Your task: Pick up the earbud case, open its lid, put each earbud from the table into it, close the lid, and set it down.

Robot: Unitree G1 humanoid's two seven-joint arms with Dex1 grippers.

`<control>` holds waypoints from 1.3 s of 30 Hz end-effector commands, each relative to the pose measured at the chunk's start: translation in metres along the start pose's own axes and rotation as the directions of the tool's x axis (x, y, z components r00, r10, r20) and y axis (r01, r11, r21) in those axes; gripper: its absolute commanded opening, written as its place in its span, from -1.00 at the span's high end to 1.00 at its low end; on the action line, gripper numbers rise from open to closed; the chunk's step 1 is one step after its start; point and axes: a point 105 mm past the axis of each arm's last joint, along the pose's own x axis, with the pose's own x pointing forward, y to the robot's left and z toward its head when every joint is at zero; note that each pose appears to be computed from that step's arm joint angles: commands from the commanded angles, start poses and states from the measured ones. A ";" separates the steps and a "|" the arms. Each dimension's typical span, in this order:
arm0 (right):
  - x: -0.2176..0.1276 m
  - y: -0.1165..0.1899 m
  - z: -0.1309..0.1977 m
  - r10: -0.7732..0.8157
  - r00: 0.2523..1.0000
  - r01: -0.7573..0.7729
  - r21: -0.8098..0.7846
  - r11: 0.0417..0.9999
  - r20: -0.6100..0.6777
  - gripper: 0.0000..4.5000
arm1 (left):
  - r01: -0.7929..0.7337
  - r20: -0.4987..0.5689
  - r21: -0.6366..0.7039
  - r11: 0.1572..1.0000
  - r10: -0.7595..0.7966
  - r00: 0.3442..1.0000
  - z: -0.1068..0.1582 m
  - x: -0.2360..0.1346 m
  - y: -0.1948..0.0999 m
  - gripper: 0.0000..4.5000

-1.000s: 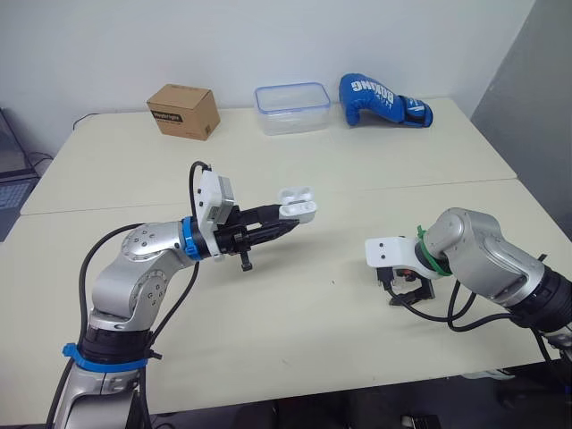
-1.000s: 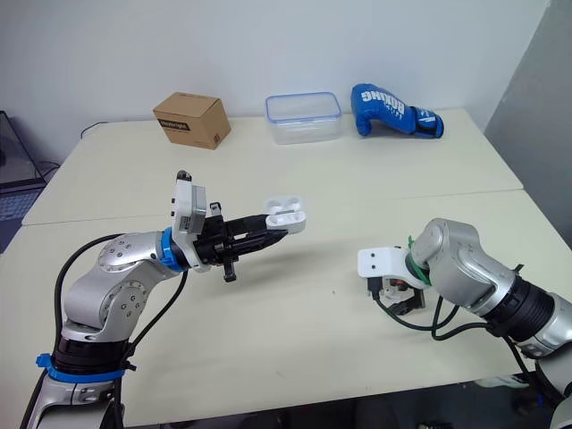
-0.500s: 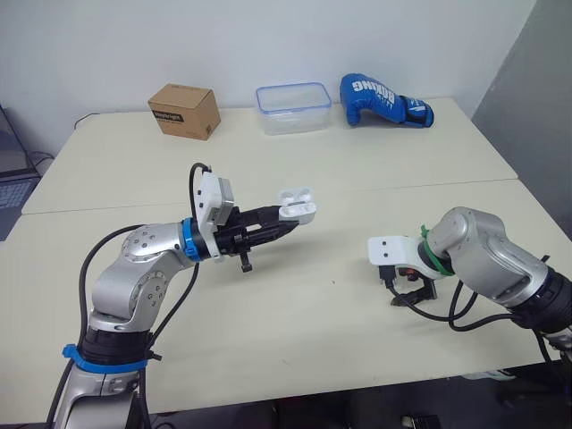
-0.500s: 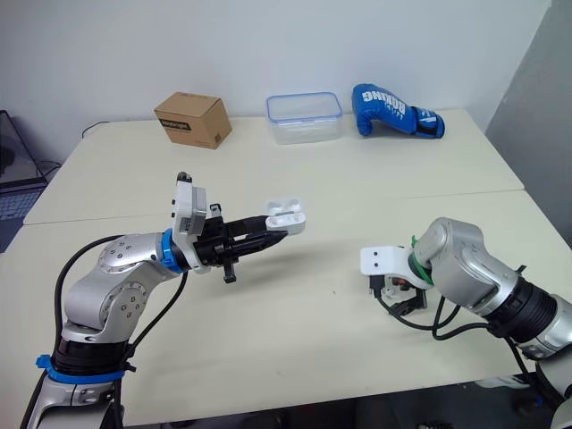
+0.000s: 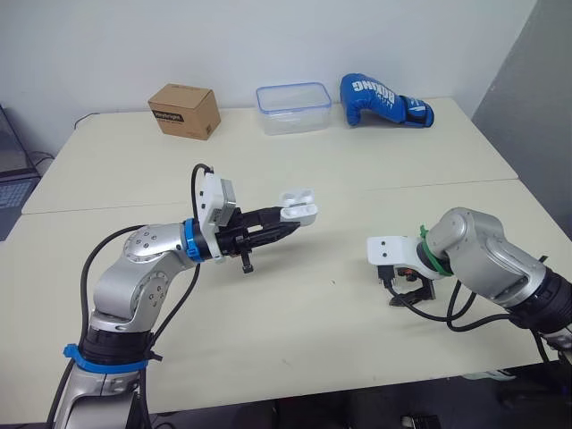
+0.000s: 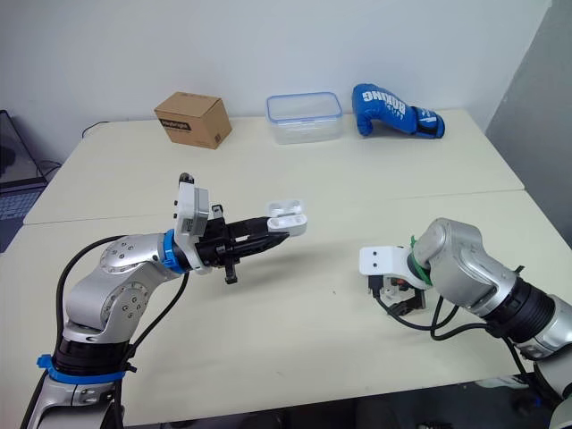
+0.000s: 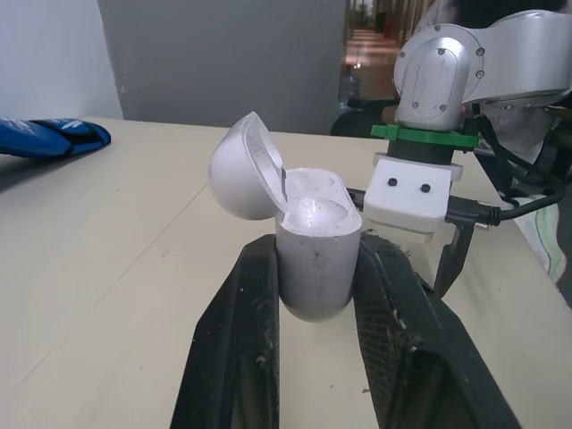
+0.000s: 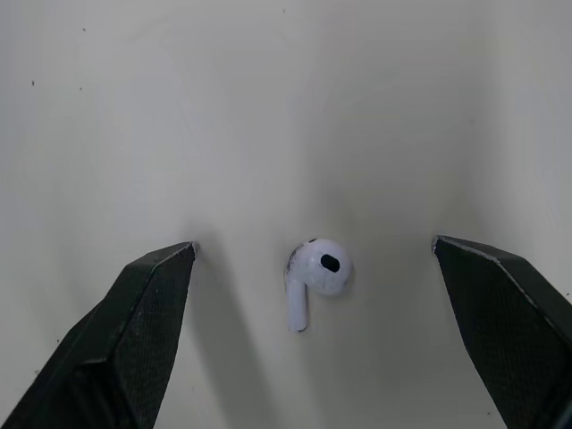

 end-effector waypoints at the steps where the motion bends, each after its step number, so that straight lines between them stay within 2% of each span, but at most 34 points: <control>1: -0.012 -0.008 -0.002 -0.053 0.998 0.051 0.028 0.998 0.045 -0.98 | 0.014 0.018 0.047 0.999 -0.015 1.000 0.010 0.002 -0.005 0.65; 12: -0.023 -0.015 0.011 -0.126 0.977 0.120 0.045 0.992 0.169 -0.98 | 0.019 0.016 0.046 0.999 -0.019 1.000 0.009 0.002 -0.005 0.65; 22: -0.022 -0.007 -0.002 -0.059 0.996 0.060 -0.020 0.998 0.068 -0.98 | 0.013 0.020 0.042 0.999 -0.014 1.000 0.008 0.002 -0.006 0.65; 28: -0.024 -0.008 0.000 -0.060 0.997 0.062 -0.036 0.997 0.058 -0.98 | 0.008 0.021 0.039 0.999 -0.009 1.000 0.008 0.003 -0.006 0.65; 30: -0.024 -0.009 0.001 -0.062 0.997 0.064 -0.036 0.997 0.056 -0.81 | 0.007 0.023 0.038 0.999 -0.007 1.000 0.007 0.004 -0.006 0.65; 33: -0.022 -0.010 0.002 -0.059 0.997 0.061 -0.032 0.998 0.050 -0.40 | 0.005 0.024 0.038 0.999 -0.006 1.000 0.008 0.004 -0.007 0.65; 39: -0.016 -0.010 -0.001 -0.053 0.998 0.053 -0.022 0.998 0.020 -0.40 | 0.002 0.025 0.039 0.999 -0.003 1.000 0.008 0.004 -0.007 0.65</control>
